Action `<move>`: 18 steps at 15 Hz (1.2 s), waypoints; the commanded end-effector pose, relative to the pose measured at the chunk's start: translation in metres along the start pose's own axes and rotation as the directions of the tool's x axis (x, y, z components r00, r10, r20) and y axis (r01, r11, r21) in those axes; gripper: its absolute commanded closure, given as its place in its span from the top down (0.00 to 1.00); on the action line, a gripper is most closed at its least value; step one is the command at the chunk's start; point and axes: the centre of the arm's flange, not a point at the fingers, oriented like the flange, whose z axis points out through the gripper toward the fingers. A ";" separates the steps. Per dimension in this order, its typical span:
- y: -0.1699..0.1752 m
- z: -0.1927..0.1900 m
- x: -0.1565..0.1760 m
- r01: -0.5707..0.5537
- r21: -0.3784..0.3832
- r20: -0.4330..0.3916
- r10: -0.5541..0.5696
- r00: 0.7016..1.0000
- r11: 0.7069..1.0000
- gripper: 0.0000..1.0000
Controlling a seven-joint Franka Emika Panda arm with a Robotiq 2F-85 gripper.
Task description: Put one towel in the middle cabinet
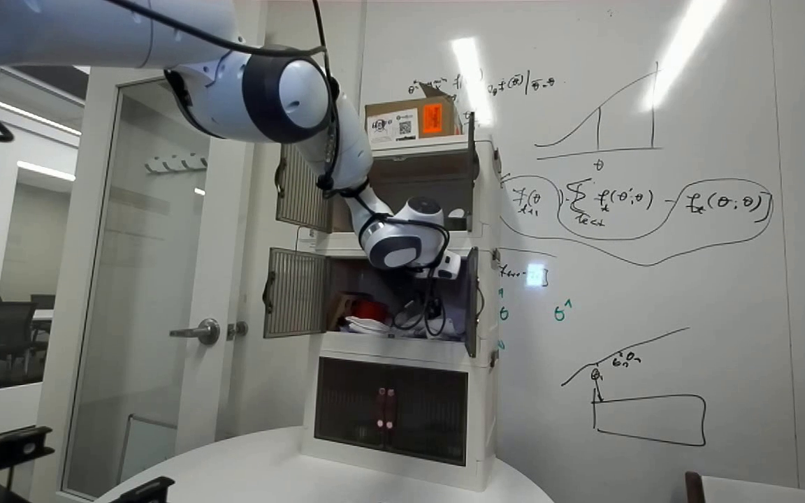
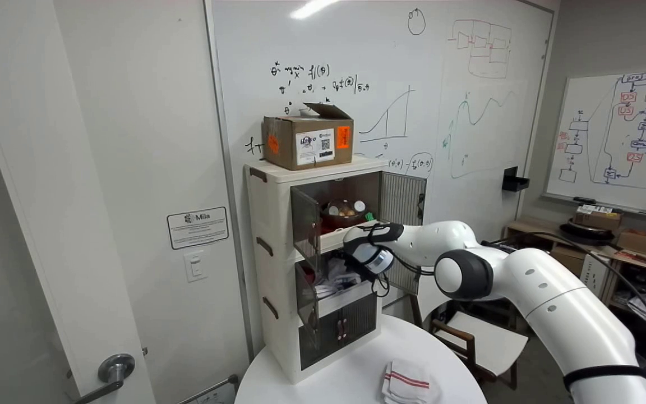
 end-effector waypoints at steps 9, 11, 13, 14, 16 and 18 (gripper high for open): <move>0.024 -0.053 -0.012 0.036 -0.110 0.362 0.006 0.932 0.993 1.00; 0.024 -0.067 -0.013 0.075 -0.147 0.331 -0.023 0.943 0.986 1.00; 0.021 -0.081 -0.016 0.147 -0.174 0.333 -0.083 0.939 0.974 1.00; 0.020 -0.085 -0.019 0.197 -0.191 0.346 -0.122 0.930 0.962 1.00; 0.017 -0.094 -0.026 0.300 -0.219 0.397 -0.196 0.896 0.928 1.00; 0.017 -0.101 -0.035 0.381 -0.231 0.460 -0.245 0.853 0.895 1.00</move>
